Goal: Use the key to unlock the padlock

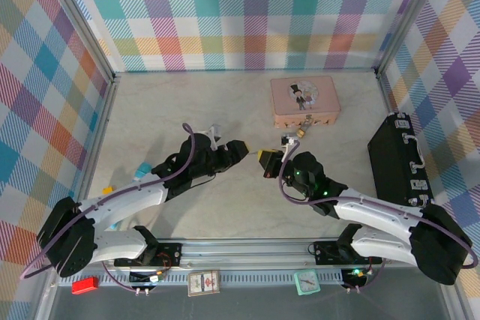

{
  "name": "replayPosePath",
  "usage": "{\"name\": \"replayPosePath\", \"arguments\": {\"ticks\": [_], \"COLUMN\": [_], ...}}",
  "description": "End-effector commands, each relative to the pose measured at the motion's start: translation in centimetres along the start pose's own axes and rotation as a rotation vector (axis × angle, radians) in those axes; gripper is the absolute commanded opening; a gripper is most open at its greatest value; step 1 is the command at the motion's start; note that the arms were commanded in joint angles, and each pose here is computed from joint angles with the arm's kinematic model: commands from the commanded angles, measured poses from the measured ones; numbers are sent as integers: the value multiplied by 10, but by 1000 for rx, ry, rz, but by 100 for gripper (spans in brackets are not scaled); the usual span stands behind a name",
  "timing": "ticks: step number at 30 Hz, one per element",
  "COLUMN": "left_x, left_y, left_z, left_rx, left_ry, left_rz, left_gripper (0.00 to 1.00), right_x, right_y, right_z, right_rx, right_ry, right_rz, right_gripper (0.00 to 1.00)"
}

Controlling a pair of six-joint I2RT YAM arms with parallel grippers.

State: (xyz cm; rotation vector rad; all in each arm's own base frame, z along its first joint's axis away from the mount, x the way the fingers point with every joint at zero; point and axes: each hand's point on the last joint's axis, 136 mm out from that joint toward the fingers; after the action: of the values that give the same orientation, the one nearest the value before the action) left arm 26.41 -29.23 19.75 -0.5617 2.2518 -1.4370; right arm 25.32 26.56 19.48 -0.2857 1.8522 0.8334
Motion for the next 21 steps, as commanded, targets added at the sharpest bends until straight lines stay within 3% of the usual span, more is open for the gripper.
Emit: {"name": "replayPosePath", "arguments": {"ticks": [1, 11, 21], "left_x": [-8, -7, -6], "left_y": [-15, -12, 1], "left_z": [-1, 6, 8], "left_rx": [77, 74, 73], "left_ry": [-52, -49, -53], "left_rz": [-111, -172, -235], "left_gripper": [59, 48, 49], "right_x": [-20, -22, -32], "right_y": [1, 6, 11], "right_z": [-1, 8, 7], "right_rx": [16, 1, -19], "right_ry": [-110, -136, -166], "right_rz": [-6, 39, 104], "right_gripper": [0, 0, 0]}}
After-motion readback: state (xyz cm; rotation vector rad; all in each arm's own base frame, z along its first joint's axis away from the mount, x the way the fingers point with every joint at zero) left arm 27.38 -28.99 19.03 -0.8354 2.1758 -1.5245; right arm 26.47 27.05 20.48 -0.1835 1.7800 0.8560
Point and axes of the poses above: each hand's point on the last joint's axis, 136 mm out from that joint toward the fingers, its own z axis out along the fingers, its own y axis along the line the jaws close on, x = y × z, and after that the axes turned 12 degrees about -z, right-handed
